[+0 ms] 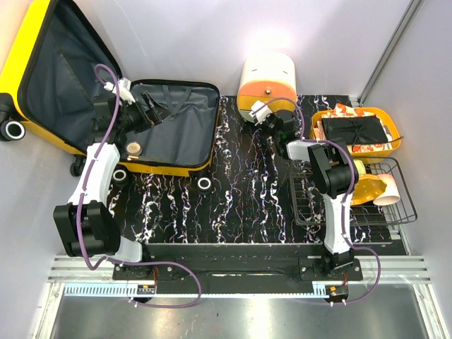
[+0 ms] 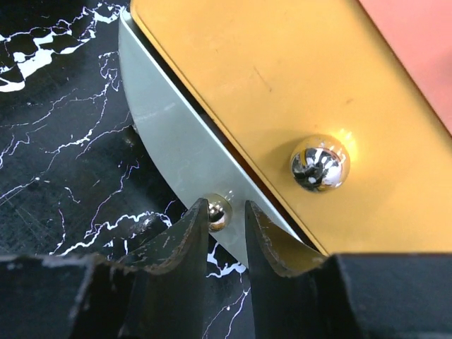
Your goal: Open, take out, and arrange the luggage
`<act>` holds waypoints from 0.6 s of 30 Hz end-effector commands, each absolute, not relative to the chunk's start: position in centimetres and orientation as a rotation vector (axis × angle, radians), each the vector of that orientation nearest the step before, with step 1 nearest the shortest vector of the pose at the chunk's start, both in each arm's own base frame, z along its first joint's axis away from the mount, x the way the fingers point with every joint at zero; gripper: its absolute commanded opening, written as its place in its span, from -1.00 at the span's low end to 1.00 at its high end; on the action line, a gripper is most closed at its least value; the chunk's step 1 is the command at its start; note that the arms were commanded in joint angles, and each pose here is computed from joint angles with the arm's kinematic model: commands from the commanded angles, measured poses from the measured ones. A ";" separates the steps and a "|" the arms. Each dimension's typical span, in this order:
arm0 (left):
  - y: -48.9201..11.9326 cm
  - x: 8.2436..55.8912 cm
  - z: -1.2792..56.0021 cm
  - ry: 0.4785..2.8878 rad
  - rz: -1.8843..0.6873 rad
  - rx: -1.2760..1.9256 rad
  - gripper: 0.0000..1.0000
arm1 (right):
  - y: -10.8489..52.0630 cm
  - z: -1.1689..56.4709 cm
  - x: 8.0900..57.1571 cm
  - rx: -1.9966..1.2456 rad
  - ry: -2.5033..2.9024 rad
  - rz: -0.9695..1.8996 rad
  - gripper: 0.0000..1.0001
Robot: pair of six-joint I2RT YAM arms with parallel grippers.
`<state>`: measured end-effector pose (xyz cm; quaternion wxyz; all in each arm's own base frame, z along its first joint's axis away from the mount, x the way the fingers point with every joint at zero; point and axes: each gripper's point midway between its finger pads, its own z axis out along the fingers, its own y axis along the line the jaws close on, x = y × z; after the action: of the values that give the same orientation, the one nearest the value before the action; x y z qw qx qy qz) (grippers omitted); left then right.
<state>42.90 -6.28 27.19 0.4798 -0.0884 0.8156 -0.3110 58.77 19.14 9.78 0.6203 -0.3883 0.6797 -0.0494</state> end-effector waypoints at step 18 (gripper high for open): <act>-6.8 42.7 29.6 1.923 -0.793 -0.139 0.98 | 18.0 21.6 52.8 -0.002 1.839 0.597 0.12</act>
<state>42.76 -6.45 27.31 0.4792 -0.0786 0.8160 -0.3137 52.37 18.10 23.08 0.6418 -0.1305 0.7356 0.1732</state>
